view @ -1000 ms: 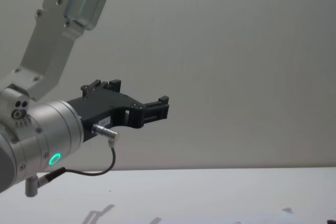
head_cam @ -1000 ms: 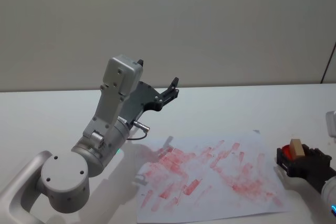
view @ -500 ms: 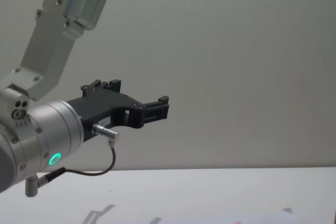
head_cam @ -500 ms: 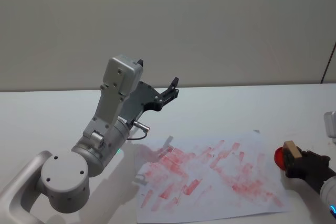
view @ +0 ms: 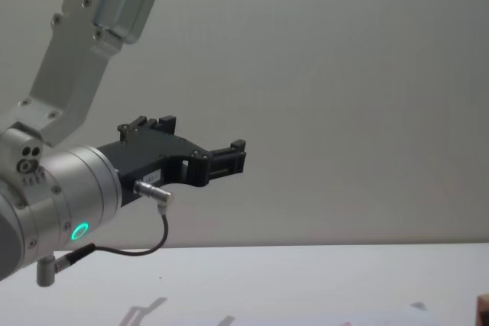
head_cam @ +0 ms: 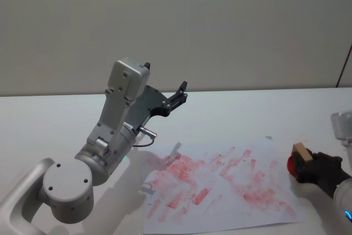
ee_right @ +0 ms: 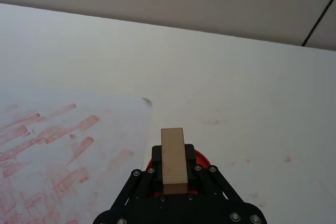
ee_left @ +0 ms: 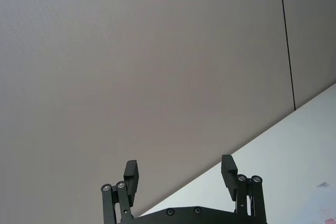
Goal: Use the one hand to pick up the stamp and affix it onto the A4 paper.
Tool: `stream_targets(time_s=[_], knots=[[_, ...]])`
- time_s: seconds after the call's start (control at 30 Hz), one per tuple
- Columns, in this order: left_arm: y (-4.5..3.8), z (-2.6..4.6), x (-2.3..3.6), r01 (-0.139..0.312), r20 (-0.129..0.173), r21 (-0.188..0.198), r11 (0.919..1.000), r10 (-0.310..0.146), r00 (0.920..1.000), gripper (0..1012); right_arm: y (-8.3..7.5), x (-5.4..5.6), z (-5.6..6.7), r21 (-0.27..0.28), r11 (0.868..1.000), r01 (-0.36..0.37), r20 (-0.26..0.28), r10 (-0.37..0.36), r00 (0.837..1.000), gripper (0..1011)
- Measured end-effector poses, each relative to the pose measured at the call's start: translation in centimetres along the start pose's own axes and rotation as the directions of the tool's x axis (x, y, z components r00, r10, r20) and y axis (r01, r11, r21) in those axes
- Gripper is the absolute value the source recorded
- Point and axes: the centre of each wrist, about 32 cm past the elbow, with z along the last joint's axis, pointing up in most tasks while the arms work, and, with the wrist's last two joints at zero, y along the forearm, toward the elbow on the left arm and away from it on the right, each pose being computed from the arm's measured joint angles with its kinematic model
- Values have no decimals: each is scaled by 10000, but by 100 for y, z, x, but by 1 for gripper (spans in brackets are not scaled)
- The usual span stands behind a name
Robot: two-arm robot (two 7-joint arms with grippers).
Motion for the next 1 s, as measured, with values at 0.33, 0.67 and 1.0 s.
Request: stream_targets(time_s=[0.33, 0.67, 1.0], knots=[[0, 0, 0, 0, 0, 0, 10000, 0, 10000, 1001, 41, -13, 170, 136, 9975, -699, 1252, 677, 9898, 218], [0, 0, 0, 0, 0, 0, 10000, 0, 10000, 1001, 119, -43, 317, 231, 9830, -1820, 2309, 1719, 9577, 218], [0, 0, 0, 0, 0, 0, 10000, 0, 10000, 1001, 227, -67, 392, 273, 9527, -3025, 2857, 2826, 9157, 218]])
